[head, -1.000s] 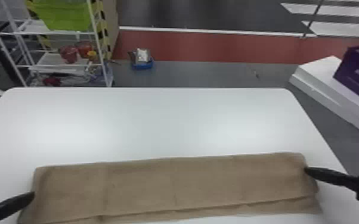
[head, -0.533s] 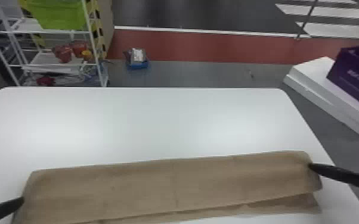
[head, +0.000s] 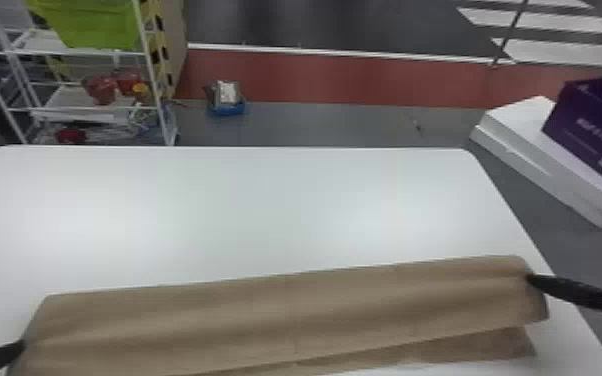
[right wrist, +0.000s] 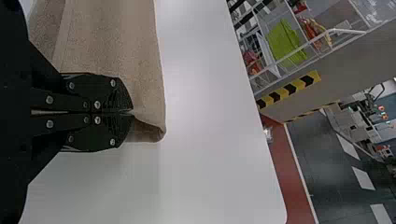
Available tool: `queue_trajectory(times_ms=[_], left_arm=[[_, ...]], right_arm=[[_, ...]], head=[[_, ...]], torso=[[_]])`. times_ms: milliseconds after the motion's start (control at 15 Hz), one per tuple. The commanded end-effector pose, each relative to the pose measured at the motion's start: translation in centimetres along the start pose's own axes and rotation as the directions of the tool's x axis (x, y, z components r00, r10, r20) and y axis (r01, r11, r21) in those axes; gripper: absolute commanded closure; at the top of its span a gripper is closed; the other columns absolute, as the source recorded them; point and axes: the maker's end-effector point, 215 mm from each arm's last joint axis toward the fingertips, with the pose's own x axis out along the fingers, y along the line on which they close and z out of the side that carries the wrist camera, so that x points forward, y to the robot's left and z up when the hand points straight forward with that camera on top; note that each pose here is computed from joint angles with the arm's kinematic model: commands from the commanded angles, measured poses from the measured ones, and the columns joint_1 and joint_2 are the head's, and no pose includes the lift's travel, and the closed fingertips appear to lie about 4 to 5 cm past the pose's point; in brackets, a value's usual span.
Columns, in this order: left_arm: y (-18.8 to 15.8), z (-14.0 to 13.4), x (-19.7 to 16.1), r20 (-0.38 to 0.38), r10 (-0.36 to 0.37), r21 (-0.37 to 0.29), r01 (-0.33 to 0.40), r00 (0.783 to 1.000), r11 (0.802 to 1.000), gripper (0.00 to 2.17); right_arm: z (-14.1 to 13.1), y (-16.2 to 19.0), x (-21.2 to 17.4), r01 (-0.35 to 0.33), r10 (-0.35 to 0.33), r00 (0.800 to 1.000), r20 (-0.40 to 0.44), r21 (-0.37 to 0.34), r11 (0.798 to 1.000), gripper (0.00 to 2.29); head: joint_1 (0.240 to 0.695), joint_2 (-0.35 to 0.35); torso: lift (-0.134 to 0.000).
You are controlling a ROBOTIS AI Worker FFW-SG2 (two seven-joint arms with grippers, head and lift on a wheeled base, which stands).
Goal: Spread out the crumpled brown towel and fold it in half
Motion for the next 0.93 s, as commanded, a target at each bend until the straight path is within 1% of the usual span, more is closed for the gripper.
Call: queue_trajectory(times_ms=[0, 333, 400, 733, 867], left_arm=[[0.3, -0.2, -0.2, 0.000, 0.006, -0.004, -0.006, 1.000, 1.000, 1.55], [0.3, 0.1, -0.7, 0.009, 0.004, -0.006, -0.004, 1.000, 1.000, 1.55], [0.2, -0.3, -0.8, 0.000, -0.006, -0.021, 0.006, 1.000, 1.000, 1.55], [-0.2, -1.6, -1.5, -0.017, -0.013, -0.025, 0.013, 1.000, 1.000, 1.55], [-0.6, -2.3, -1.8, -0.034, -0.021, -0.047, 0.020, 0.999, 0.999, 1.54]], right_arm=[[0.3, -0.9, -1.2, 0.018, -0.018, 1.000, 0.013, 0.001, 1.000, 1.29], [1.2, -1.3, -2.2, 0.022, -0.023, 0.999, 0.042, 0.007, 1.000, 1.29], [1.1, -1.5, -2.5, 0.027, -0.027, 0.999, 0.044, 0.011, 1.000, 1.29], [0.1, -1.6, -2.9, 0.029, -0.030, 0.999, 0.026, 0.017, 0.999, 1.29], [0.0, -1.4, -3.4, 0.028, -0.028, 0.999, 0.033, 0.022, 0.999, 1.29]], head=[[0.695, -0.117], [0.695, -0.145], [0.695, -0.147], [0.695, -0.167], [0.695, -0.173]], torso=[[-0.123], [-0.123], [-0.123], [-0.123], [-0.123]])
